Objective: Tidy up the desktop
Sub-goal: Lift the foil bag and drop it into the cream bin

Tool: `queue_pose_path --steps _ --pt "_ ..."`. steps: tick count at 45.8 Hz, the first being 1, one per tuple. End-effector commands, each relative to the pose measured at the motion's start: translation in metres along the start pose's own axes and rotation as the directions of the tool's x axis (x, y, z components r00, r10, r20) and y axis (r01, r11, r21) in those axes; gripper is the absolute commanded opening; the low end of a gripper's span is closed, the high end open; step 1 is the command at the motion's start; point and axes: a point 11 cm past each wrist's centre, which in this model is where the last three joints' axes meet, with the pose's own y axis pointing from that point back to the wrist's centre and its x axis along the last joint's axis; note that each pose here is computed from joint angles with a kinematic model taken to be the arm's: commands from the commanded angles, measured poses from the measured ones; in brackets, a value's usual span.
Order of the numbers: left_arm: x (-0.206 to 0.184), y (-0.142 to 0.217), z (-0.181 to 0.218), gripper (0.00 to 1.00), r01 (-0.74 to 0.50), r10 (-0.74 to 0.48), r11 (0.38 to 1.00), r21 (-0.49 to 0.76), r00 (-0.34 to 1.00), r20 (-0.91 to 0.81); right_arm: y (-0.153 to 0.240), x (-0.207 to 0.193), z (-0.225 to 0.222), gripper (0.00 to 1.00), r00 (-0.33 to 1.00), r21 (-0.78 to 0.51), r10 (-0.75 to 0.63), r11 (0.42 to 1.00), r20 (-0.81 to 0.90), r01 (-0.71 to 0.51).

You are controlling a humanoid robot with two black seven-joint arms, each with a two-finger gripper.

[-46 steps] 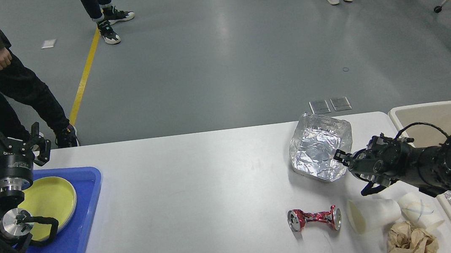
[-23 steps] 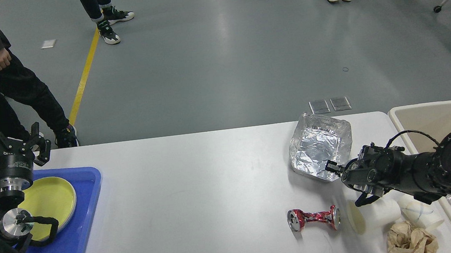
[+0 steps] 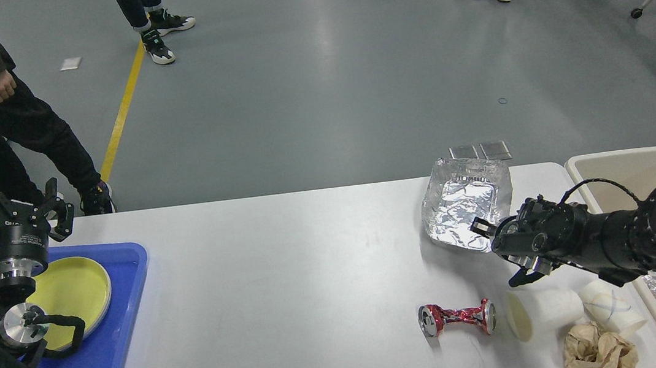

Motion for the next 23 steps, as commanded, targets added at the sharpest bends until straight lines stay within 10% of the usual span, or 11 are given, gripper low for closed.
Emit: queue_pose_path --steps 1,23 --pt "0.000 0.000 0.000 0.96 -0.001 0.001 1.000 0.001 1.000 0.000 0.028 0.036 -0.009 0.00 1.000 0.037 -0.010 0.999 0.014 0.009" --pt "0.000 0.000 0.000 0.96 0.000 0.000 1.000 -0.002 1.000 -0.001 0.211 0.187 -0.059 0.00 0.986 0.393 -0.165 0.907 -0.005 0.153"
